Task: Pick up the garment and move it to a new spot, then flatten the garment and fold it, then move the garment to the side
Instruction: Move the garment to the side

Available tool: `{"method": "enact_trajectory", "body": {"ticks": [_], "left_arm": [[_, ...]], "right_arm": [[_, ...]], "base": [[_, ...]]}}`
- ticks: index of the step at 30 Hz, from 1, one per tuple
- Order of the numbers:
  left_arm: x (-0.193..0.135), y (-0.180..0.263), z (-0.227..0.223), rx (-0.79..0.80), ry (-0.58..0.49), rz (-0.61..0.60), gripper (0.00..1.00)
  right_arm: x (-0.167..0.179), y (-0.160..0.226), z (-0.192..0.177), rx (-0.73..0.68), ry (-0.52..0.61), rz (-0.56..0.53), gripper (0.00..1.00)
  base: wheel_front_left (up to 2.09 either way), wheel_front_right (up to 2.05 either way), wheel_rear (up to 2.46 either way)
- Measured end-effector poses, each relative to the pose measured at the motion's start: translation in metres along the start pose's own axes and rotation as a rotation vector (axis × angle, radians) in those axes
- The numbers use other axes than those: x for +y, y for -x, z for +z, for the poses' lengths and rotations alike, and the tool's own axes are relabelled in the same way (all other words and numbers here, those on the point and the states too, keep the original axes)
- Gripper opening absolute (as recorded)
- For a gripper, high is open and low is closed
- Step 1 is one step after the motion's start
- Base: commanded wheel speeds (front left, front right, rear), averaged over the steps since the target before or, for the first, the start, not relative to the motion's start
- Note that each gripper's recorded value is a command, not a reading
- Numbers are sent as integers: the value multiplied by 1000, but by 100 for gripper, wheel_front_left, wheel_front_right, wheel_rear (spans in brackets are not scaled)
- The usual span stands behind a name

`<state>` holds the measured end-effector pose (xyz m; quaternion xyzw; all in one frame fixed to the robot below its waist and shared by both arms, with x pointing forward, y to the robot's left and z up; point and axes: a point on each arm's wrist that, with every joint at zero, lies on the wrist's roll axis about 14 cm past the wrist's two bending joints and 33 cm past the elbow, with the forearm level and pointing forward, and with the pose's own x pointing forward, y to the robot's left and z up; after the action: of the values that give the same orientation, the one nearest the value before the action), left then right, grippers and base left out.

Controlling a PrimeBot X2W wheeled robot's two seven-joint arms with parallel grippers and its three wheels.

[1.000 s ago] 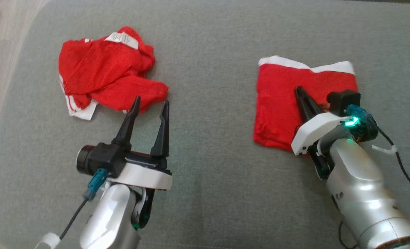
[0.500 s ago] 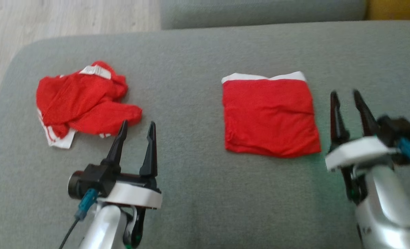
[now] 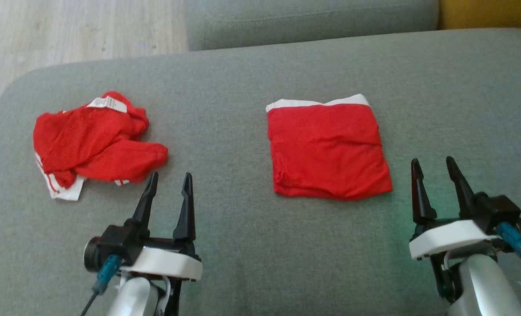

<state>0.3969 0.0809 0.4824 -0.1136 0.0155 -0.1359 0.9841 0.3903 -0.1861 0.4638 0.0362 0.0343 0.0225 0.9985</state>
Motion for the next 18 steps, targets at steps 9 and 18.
{"method": "enact_trajectory", "body": {"ticks": [9,18], "left_arm": [[9,-3,-12,34,5,20,100],[26,-9,-19,52,13,57,100]], "right_arm": [[11,-36,-10,96,38,34,100],[19,-73,-60,333,-62,38,100]], "base": [[0,0,0],[0,0,0]]}}
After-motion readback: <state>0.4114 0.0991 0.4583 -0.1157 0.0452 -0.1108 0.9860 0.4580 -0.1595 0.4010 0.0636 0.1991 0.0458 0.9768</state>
